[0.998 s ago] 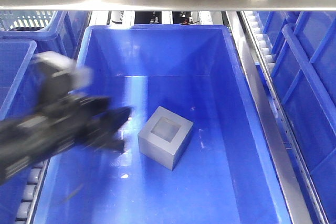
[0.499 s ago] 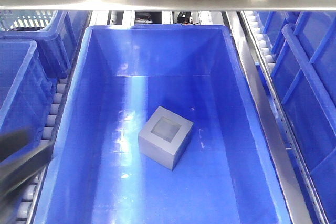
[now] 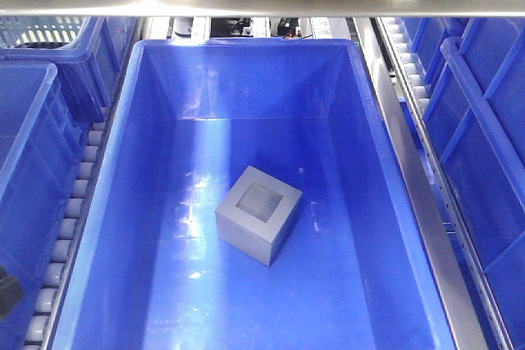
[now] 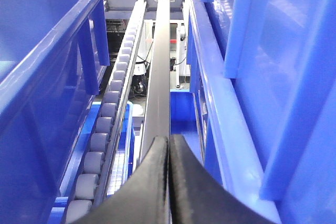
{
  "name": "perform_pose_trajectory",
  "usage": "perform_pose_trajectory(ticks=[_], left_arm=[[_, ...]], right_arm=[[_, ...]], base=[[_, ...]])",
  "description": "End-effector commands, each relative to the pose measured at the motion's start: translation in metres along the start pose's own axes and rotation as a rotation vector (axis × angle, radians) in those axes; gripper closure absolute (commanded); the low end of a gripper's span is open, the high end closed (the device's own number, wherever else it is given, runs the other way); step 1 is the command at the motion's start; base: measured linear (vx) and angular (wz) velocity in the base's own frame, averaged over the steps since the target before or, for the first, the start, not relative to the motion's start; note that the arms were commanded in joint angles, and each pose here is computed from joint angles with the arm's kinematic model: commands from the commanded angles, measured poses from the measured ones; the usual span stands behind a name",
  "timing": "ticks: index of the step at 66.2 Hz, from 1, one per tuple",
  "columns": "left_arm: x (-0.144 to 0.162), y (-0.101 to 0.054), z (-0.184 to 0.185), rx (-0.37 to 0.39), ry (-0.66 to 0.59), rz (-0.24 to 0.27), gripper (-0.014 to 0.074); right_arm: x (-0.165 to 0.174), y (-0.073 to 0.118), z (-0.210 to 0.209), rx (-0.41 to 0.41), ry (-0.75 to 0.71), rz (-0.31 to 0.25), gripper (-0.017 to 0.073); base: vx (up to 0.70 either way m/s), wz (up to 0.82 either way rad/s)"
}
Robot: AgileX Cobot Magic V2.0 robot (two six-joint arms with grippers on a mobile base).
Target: Sort gray base to blue bin
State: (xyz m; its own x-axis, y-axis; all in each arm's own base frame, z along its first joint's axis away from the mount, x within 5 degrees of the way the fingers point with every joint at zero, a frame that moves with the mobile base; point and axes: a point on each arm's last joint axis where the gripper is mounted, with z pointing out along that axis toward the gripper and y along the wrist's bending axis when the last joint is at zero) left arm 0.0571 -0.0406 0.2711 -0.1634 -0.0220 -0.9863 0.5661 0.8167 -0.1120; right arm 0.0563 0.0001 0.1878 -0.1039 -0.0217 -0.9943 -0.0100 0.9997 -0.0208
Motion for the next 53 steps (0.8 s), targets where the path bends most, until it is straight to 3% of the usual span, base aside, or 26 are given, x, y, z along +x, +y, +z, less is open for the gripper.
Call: perform_pose_trajectory(ticks=[1,47,53], left_arm=[[-0.0144,-0.0022,-0.0013,0.017,-0.085,-0.006,0.0601],[-0.0149,-0.0018,-0.0013,0.011,-0.090,0.007,0.0599],[-0.0152,0.0033,-0.0024,-0.062,-0.096,0.068,0.0599]], right_arm=[[-0.0025,0.0000,-0.0001,0.003,-0.071,-0.011,0.0568],[-0.0025,0.0000,-0.0001,0.003,-0.071,-0.011,0.0568],[-0.0025,0.0000,-0.0001,0.003,-0.071,-0.011,0.0568]], base=[[0.00,0.00],[0.00,0.00],[0.00,0.00]])
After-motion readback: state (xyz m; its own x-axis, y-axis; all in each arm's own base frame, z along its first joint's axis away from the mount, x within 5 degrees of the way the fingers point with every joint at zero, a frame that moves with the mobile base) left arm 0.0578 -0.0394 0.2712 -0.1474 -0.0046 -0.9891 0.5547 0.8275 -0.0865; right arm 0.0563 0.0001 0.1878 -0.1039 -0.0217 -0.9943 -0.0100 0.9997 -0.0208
